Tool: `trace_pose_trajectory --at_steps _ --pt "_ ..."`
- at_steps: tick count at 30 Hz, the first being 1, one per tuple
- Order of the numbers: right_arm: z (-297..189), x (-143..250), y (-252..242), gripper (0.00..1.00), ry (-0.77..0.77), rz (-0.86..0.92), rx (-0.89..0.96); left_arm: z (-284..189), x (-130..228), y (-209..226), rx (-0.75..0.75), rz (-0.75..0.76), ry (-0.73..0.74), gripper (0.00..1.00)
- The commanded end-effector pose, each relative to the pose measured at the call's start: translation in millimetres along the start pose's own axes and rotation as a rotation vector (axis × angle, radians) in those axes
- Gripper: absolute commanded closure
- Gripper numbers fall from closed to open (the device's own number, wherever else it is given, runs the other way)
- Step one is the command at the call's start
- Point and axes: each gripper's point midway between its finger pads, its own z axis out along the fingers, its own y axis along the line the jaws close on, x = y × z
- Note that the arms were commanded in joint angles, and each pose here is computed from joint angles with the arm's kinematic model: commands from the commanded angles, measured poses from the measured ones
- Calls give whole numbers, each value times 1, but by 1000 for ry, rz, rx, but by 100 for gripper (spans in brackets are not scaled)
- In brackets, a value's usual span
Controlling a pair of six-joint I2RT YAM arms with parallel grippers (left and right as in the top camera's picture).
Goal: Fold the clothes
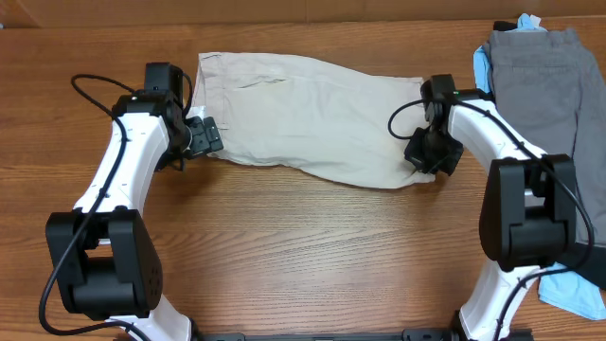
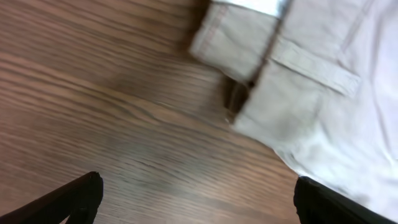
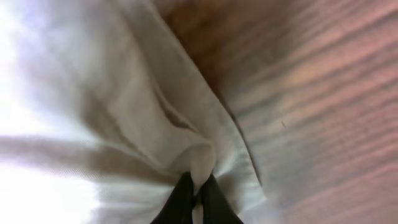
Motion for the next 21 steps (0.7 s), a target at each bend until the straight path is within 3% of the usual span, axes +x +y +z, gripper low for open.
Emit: trace_pose_trajectory --at_steps 1,5,8,12,17,21 --pt "-55 -8 8 87 -109 -74 -117 -35 -17 -21 111 83 -48 0" --pt "-106 -17 20 33 -232 -154 -218 -67 -31 -25 119 116 -81 0" --pt "-118 -26 26 21 -294 -183 -249 -88 -44 -29 129 150 -124 0" --pt "-110 -34 43 20 -306 -238 -313 -101 -60 -34 144 214 -196 0" --pt "-88 -38 64 28 -277 -283 -388 -99 -77 -48 272 330 -246 0" --pt "-69 -41 67 30 -254 -313 -386 -84 -94 -36 283 315 -262 0"
